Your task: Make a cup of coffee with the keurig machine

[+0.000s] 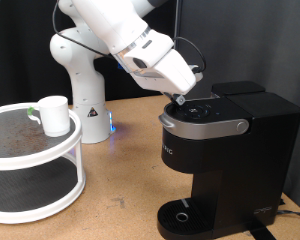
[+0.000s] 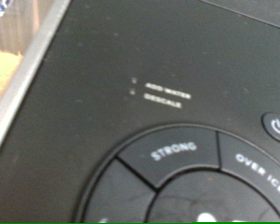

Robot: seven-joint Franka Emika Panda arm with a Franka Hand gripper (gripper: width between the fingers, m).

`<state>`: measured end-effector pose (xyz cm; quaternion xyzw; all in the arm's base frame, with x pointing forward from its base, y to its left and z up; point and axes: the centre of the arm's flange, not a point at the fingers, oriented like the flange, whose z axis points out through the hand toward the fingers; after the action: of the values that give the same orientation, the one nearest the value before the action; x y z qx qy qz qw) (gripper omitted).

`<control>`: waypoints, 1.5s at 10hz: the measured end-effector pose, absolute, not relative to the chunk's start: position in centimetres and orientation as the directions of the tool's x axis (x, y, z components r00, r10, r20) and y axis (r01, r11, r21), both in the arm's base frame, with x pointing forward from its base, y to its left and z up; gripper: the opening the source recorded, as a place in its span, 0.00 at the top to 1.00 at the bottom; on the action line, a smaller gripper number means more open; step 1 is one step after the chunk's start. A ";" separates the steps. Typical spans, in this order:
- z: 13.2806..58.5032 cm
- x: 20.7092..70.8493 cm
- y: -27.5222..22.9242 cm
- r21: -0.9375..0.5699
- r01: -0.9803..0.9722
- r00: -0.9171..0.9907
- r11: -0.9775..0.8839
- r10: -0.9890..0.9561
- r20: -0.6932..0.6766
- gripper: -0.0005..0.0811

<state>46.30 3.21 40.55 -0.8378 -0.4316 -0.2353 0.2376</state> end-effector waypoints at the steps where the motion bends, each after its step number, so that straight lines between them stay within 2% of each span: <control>1: 40.5 45.9 3.2 -0.194 0.838 0.513 -0.510 0.615 0.599 0.99; 4: 40.7 45.6 3.0 -0.229 0.805 0.560 -0.548 0.572 0.600 0.99; 6: 42.1 46.2 3.2 -0.340 0.715 0.667 -0.610 0.452 0.592 0.99; 9: 41.6 45.6 2.7 -0.329 0.731 0.653 -0.597 0.475 0.590 0.99; 13: 43.4 42.8 -0.6 -0.394 0.751 0.645 -0.530 0.459 0.611 0.99; 15: 44.6 40.9 -2.0 -0.411 0.799 0.598 -0.440 0.508 0.620 0.99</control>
<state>40.95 -1.97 44.61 -0.8227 -0.3970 -0.2077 0.3500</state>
